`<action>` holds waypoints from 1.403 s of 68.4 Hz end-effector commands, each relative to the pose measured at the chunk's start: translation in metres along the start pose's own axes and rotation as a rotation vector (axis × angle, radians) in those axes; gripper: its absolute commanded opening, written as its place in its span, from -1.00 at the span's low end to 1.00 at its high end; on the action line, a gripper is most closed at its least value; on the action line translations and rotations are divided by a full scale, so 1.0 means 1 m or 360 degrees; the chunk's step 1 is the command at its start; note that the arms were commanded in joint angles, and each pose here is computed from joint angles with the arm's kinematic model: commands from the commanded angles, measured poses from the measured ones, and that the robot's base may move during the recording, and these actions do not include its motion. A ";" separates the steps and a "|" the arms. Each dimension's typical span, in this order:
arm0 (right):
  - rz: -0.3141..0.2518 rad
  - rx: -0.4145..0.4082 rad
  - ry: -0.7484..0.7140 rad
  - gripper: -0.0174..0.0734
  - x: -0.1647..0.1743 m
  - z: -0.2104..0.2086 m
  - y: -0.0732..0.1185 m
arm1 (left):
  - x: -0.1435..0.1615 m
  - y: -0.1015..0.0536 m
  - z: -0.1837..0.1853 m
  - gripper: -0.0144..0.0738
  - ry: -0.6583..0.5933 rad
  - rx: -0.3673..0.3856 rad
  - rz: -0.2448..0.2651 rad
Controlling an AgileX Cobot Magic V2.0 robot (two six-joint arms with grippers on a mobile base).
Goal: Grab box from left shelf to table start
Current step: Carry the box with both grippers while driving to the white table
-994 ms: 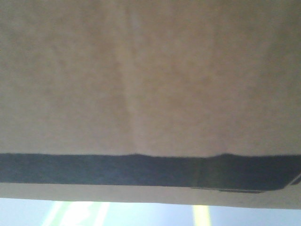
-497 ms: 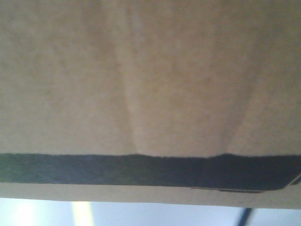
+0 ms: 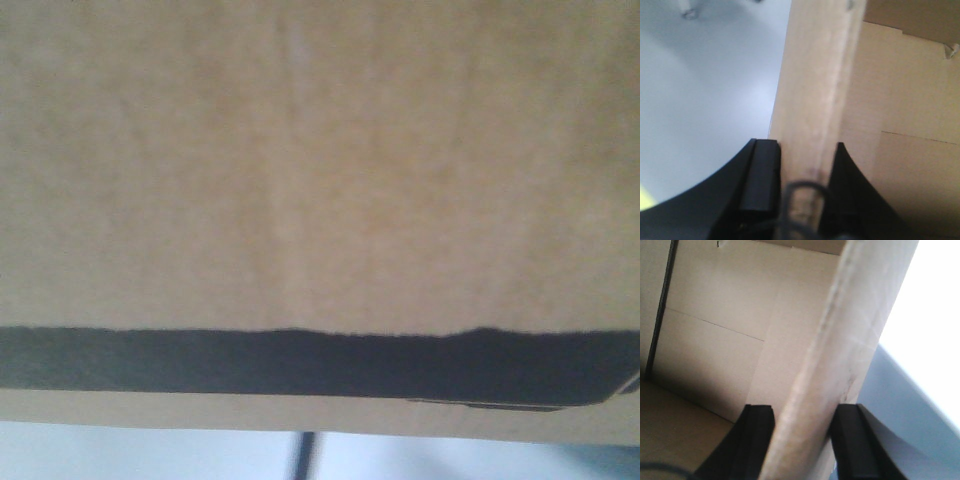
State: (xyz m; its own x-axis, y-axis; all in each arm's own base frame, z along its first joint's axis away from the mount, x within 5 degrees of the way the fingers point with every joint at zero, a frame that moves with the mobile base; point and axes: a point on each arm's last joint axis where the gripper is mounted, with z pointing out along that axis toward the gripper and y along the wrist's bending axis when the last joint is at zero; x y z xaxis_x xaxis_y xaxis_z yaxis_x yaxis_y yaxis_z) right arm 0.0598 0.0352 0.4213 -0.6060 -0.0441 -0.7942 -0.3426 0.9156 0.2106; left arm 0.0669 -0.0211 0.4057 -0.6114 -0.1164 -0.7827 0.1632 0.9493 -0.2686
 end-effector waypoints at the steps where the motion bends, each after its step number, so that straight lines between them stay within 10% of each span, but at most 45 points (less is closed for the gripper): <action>1: -0.0089 -0.0100 -0.0372 -0.47 -0.025 -0.008 0.008 | 0.009 -0.023 -0.015 -0.88 0.0248 0.0486 0.0040; 96: -0.0089 -0.0100 -0.0371 -0.47 -0.025 -0.008 0.008 | 0.009 -0.023 -0.015 -0.88 0.0242 0.0481 0.0042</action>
State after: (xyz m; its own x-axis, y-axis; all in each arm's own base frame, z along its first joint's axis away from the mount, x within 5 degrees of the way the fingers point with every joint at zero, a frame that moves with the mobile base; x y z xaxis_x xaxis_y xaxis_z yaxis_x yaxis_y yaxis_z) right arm 0.0595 0.0351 0.4208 -0.6097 -0.0470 -0.7913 -0.3418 0.9163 0.2090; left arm 0.0670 -0.0213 0.4057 -0.6117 -0.1160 -0.7825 0.1631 0.9495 -0.2682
